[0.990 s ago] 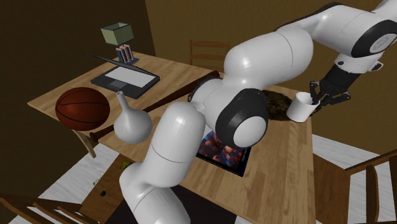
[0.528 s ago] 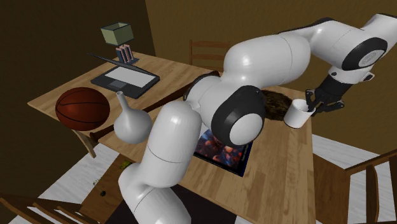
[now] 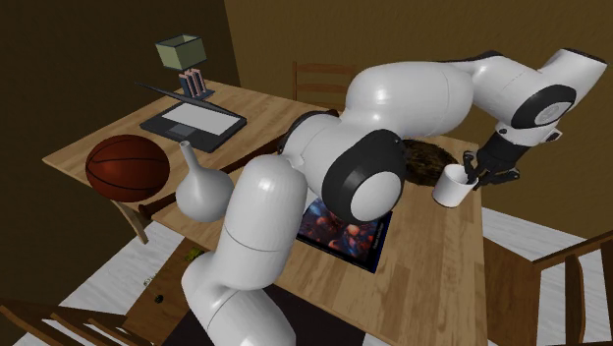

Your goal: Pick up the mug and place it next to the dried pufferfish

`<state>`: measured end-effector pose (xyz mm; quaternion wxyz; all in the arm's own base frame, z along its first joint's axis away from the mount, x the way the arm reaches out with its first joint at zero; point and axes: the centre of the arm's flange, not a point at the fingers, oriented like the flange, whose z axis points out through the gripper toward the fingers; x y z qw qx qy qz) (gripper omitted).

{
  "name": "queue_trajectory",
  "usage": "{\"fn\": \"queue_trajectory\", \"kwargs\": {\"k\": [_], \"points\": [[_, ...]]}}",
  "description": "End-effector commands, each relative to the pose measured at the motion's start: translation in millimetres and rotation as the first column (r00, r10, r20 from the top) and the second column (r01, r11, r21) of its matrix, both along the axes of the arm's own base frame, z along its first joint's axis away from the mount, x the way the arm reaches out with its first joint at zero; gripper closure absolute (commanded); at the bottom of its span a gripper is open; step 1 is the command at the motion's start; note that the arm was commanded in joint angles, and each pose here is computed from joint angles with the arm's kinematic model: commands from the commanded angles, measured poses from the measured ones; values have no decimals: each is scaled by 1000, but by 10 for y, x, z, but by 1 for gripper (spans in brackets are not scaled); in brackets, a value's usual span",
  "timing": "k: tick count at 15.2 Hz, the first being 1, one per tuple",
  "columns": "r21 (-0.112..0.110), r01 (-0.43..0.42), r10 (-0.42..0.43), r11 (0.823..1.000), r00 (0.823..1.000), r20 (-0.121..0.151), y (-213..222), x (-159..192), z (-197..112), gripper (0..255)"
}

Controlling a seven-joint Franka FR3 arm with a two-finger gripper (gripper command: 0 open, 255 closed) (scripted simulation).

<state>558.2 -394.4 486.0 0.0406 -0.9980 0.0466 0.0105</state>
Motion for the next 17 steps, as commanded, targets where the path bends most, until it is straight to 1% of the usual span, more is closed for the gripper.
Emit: {"fn": "queue_trajectory", "kwargs": {"k": [1,17], "points": [[-1,0,0,1000,1000,1,0,-3,-92,255],[-1,0,0,1000,1000,1,0,-3,-937,255]]}}
